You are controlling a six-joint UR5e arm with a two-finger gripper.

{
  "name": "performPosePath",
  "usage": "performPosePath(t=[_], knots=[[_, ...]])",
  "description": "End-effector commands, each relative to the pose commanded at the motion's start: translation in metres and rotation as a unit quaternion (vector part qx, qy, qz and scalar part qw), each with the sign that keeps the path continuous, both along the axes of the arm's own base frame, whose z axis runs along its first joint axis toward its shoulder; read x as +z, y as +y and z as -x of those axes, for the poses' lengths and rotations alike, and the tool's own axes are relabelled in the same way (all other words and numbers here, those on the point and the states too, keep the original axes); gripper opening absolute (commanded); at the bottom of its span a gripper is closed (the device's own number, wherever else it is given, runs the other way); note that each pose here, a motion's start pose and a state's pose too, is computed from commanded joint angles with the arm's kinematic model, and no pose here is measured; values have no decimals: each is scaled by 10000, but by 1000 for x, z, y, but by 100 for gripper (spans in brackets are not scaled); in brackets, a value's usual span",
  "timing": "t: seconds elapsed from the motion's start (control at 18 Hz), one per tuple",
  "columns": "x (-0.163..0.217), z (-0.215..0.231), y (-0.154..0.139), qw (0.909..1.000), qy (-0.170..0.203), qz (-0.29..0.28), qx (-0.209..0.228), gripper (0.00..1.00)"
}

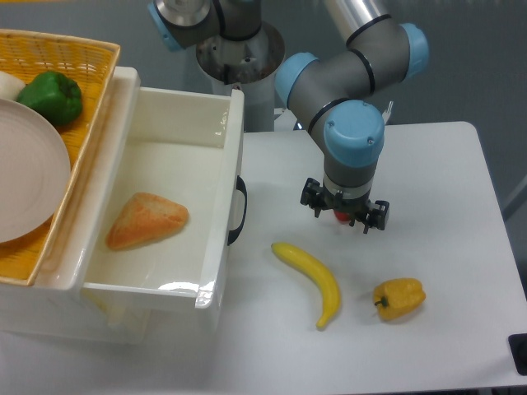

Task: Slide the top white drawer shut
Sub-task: 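Move the gripper down and toward the open white drawer's front face, then lower the gripper beside the drawer front and contact its handle side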

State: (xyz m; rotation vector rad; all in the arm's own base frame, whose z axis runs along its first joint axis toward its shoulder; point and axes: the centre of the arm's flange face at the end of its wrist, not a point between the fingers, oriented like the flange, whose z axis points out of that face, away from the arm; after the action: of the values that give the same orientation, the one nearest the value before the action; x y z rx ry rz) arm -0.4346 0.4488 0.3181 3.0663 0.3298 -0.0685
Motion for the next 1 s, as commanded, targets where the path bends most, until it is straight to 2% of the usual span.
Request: performPosePath(t=[0.22,0.39,0.83,1.0], knots=[[-4,-3,9,9969,106,-77,780,100],[-12,-5,13,9965,49,-69,827,100],[-26,-14,24,9941,-470,-420,887,100],[-32,-24,24,9941,-555,-398,847,100]])
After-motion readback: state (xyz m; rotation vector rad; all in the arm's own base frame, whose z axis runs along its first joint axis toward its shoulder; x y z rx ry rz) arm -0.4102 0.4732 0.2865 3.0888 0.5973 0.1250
